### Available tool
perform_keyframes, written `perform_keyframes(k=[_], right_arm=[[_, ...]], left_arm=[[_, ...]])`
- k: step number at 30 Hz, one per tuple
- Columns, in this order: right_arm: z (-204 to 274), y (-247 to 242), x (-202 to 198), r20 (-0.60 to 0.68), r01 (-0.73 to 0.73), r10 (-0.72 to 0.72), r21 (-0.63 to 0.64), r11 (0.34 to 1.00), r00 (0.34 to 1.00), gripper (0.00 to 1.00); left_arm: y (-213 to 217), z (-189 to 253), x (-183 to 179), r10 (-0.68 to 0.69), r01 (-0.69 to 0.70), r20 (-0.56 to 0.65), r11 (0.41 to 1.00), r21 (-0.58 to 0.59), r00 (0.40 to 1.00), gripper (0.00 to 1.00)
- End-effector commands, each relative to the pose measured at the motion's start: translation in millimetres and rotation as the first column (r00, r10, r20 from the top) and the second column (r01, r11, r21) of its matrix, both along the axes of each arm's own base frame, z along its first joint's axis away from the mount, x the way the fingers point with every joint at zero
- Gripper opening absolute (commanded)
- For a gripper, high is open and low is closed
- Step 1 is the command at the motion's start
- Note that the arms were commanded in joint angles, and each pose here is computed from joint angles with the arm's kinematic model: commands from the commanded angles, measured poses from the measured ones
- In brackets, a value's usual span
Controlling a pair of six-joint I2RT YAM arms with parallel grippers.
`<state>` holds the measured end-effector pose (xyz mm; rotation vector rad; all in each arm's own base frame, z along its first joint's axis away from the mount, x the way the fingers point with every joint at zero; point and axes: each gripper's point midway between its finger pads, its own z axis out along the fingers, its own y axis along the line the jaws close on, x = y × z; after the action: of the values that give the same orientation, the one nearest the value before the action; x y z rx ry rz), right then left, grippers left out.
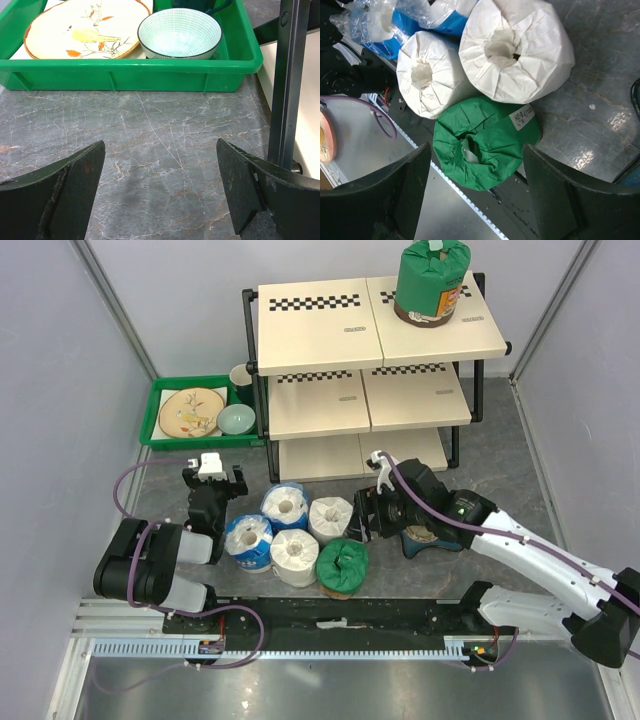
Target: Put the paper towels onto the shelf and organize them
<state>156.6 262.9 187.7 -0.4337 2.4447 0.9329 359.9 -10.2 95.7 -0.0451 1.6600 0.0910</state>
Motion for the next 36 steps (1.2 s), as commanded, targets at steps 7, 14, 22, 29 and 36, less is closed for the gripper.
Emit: perform_keyframes(k=[7, 14, 22, 29, 36], right_arm=[[-47, 5, -24, -0.072, -0.007, 0.0, -0.091, 0.996, 0.997, 0.82], [-69, 6, -18, -0.077, 0.02, -0.032, -0.154, 0.988, 0.997, 0.79], [-84, 16, -27, -0.099, -0.018, 0.0, -0.183, 0.983, 0.995, 0.77], [-93, 15, -33, -0.1, -0.033, 0.011, -0.23, 0.973, 0.995, 0.61], [-41, 11, -18, 0.02, 0.036, -0.033, -0.169, 0.985, 0.999, 0.45]], left_arm=[[1, 16, 7, 0.007, -0.007, 0.058, 1.0, 0.003, 0.998, 0.99], [1, 16, 7, 0.005, -0.005, 0.058, 1.0, 0.003, 0.998, 0.99], [1, 16, 7, 0.005, -0.005, 0.056, 1.0, 0.004, 0.998, 0.99], [1, 16, 7, 0.005, -0.005, 0.056, 1.0, 0.003, 0.998, 0.99], [1, 16, 7, 0.005, -0.005, 0.056, 1.0, 0.004, 0.998, 0.99]])
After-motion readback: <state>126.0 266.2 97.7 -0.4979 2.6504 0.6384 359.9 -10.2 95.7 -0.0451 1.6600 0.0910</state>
